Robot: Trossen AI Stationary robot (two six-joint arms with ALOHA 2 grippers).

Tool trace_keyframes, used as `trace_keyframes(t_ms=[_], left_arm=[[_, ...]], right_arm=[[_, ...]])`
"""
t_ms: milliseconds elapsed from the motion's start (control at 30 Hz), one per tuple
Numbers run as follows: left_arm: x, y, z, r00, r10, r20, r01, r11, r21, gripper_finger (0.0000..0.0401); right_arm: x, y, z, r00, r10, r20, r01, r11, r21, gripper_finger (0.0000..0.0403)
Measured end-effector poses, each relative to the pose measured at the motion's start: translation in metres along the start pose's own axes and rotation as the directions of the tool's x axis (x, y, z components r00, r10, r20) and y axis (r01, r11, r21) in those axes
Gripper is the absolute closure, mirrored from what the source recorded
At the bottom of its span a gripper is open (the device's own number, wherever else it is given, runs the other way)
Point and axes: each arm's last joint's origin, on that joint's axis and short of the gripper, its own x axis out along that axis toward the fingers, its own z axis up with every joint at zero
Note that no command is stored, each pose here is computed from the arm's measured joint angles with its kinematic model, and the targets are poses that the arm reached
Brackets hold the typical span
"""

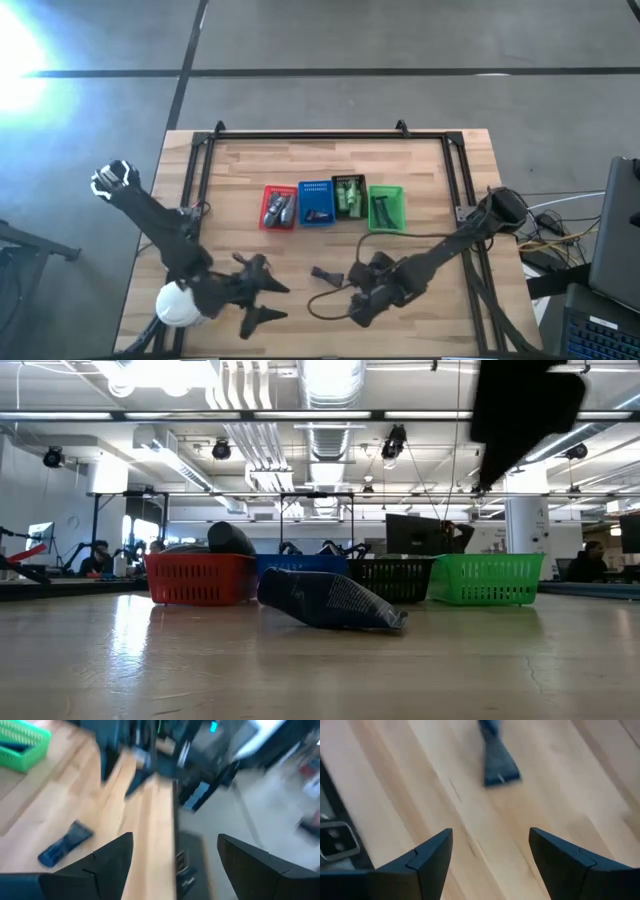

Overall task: Pick & Place Travel size toiletries
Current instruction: Put the black shave cream into the blue bin

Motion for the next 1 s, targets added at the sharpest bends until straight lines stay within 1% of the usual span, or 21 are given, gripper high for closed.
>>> trace_keyframes(t_ms=[100,167,200,267,367,467,533,600,700,767,833,933,1000], left_arm=[[0.025,0.009,-0.011,0.995,0.037,-0.090,-0.032,0.998,0.054,0.0110],[0.043,0.016,-0.012,0.987,0.046,-0.152,-0.035,0.997,0.071,0.0112],[0.051,0.021,-0.012,0.983,0.058,-0.174,-0.042,0.994,0.098,0.0114],[0.065,0.027,-0.008,0.979,0.086,-0.184,-0.051,0.981,0.186,0.0118],[0.083,0.037,-0.002,0.973,0.146,-0.181,-0.074,0.932,0.354,0.0121],[0.100,0.048,0.005,0.949,0.230,-0.214,-0.105,0.874,0.474,0.0121],[0.110,0.057,0.010,0.923,0.289,-0.255,-0.114,0.837,0.536,0.0121],[0.120,0.066,0.014,0.884,0.356,-0.302,-0.121,0.800,0.588,0.0121],[0.134,0.077,0.019,0.840,0.421,-0.342,-0.122,0.761,0.638,0.0113],[0.144,0.080,0.022,0.836,0.412,-0.363,-0.085,0.750,0.656,0.0105],[0.154,0.084,0.021,0.828,0.393,-0.400,-0.039,0.751,0.659,0.0097],[0.165,0.091,0.015,0.803,0.380,-0.459,-0.004,0.774,0.634,0.0086],[0.170,0.093,0.012,0.795,0.374,-0.478,0.003,0.785,0.620,0.0083]], right_arm=[[-0.014,-0.006,-0.012,0.997,-0.069,-0.029,0.070,0.997,0.017,0.0135],[-0.023,-0.012,-0.017,0.992,-0.122,-0.041,0.123,0.992,0.018,0.0128],[-0.027,-0.015,-0.019,0.987,-0.149,-0.052,0.150,0.989,0.010,0.0124],[-0.035,-0.023,-0.022,0.977,-0.205,-0.067,0.204,0.979,-0.011,0.0118],[-0.043,-0.037,-0.024,0.962,-0.265,-0.065,0.262,0.963,-0.057,0.0111],[-0.047,-0.052,-0.029,0.959,-0.276,-0.063,0.271,0.959,-0.081,0.0107],[-0.049,-0.063,-0.033,0.959,-0.278,-0.063,0.272,0.958,-0.089,0.0105],[-0.051,-0.074,-0.038,0.962,-0.267,-0.055,0.262,0.962,-0.083,0.0102],[-0.054,-0.090,-0.044,0.970,-0.243,-0.033,0.241,0.969,-0.057,0.0097],[-0.055,-0.100,-0.048,0.974,-0.226,-0.021,0.224,0.973,-0.047,0.0094],[-0.056,-0.109,-0.051,0.978,-0.210,0.002,0.210,0.977,-0.039,0.0092],[-0.057,-0.121,-0.056,0.981,-0.192,0.016,0.193,0.981,-0.029,0.0093],[-0.057,-0.127,-0.059,0.984,-0.175,0.023,0.175,0.984,-0.026,0.0098]])
